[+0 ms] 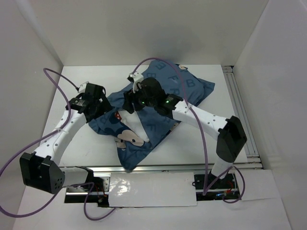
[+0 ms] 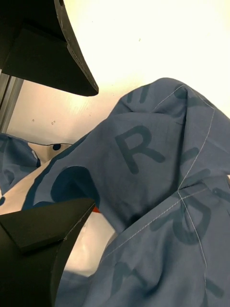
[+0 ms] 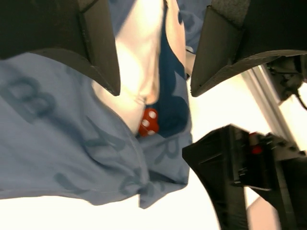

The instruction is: Put the pillow into the pillowcase

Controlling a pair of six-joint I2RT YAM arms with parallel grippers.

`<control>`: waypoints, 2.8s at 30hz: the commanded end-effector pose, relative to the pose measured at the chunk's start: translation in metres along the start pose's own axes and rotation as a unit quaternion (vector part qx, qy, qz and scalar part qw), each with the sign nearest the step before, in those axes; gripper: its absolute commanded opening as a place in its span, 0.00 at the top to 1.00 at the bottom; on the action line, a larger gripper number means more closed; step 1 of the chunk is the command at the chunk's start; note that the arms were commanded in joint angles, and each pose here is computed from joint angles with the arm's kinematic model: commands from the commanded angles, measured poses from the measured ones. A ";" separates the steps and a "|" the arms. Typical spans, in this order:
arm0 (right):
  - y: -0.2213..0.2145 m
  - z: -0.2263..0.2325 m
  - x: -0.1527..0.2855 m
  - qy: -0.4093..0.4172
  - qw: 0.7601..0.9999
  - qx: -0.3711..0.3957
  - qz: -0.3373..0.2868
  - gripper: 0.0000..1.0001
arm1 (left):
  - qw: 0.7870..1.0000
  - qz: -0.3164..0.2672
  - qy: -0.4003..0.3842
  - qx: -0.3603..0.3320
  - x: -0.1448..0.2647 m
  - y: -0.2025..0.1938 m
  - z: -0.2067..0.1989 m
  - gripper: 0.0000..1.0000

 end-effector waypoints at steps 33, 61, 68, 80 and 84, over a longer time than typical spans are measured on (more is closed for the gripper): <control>-0.112 0.056 0.010 0.144 0.977 0.063 0.147 0.53 | 0.984 0.018 -0.149 -0.093 -0.047 -0.021 -0.024 1.00; -0.023 0.041 0.057 -0.114 0.987 0.036 0.105 0.94 | 0.981 -0.124 -0.139 -0.054 -0.026 0.087 -0.082 0.87; -0.033 0.033 -0.006 -0.125 0.985 0.050 0.111 0.48 | 0.999 -0.032 -0.029 -0.018 -0.115 0.113 -0.072 0.44; 0.012 0.030 0.036 -0.105 0.994 0.034 0.008 0.14 | 0.999 -0.013 0.002 0.047 -0.101 0.157 -0.042 0.00; 0.012 0.028 0.031 -0.094 0.995 0.032 0.005 0.23 | 0.999 -0.003 -0.001 0.054 -0.084 0.149 -0.031 0.00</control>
Point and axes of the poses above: each gripper's point midway between its finger pads, its own x axis back along the fingers, its own z axis along the line the jaws close on, y = z × x, the point moved 10 cm from there along x, back along the fingers, and after that the axes turned 13 degrees about x, right-handed, at the moved point
